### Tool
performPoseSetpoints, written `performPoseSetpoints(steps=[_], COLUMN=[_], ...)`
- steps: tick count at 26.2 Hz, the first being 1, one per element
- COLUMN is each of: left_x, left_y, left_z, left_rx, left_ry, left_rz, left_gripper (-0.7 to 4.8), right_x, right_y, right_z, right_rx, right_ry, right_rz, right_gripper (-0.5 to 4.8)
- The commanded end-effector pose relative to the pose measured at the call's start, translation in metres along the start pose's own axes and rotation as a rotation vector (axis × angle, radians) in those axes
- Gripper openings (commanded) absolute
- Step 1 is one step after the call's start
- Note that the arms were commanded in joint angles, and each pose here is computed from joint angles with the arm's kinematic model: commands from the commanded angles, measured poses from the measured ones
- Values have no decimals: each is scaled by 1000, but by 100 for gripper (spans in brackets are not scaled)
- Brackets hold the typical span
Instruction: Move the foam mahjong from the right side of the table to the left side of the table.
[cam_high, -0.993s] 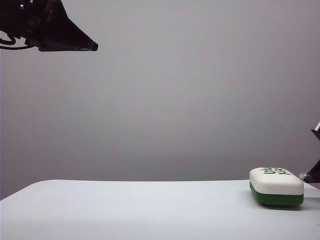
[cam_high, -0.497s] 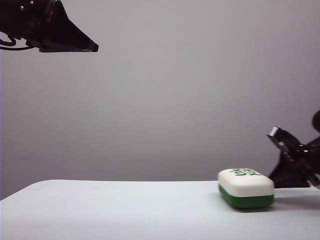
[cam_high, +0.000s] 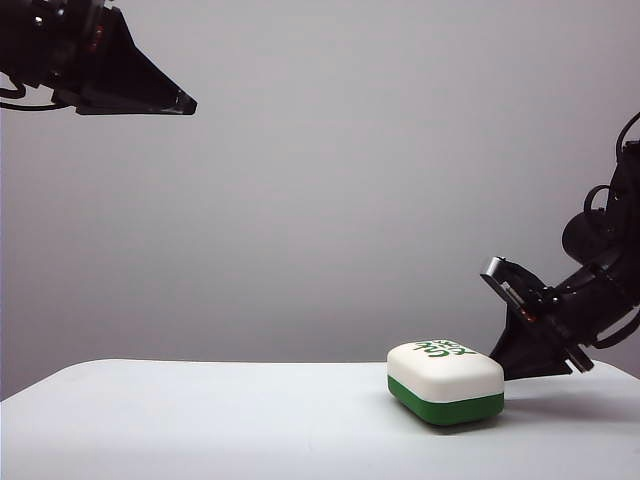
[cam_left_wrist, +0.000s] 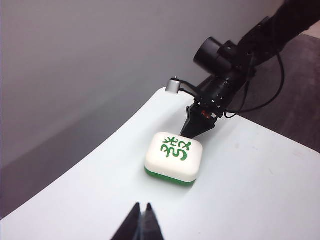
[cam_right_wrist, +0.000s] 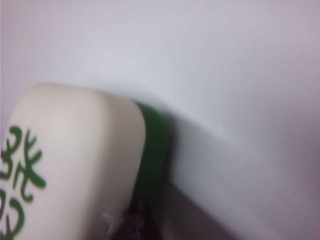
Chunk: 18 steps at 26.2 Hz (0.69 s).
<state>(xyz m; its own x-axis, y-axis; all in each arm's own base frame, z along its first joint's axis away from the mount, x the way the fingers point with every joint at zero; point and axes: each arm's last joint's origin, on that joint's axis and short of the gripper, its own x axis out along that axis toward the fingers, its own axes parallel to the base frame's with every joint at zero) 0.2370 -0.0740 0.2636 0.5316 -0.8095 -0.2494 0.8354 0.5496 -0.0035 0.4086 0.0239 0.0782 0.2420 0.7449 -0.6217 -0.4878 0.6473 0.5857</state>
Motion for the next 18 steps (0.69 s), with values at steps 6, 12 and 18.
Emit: performPoseSetpoints(steps=[6, 12, 18], left_x=[0, 0, 0], left_y=[-1, -1, -2], left_z=[1, 0, -2], left_rx=[2, -2, -20], left_ry=[-4, 0, 20], left_rz=[-13, -14, -31], left_gripper=[-5, -5, -5], right_x=[-2, 15, 40], right_y=[10, 24, 47], right_z=[-12, -7, 22], right_rx=[115, 49, -75], right_ry=[82, 105, 60], right_rz=[133, 123, 10], right_gripper=[-5, -5, -5])
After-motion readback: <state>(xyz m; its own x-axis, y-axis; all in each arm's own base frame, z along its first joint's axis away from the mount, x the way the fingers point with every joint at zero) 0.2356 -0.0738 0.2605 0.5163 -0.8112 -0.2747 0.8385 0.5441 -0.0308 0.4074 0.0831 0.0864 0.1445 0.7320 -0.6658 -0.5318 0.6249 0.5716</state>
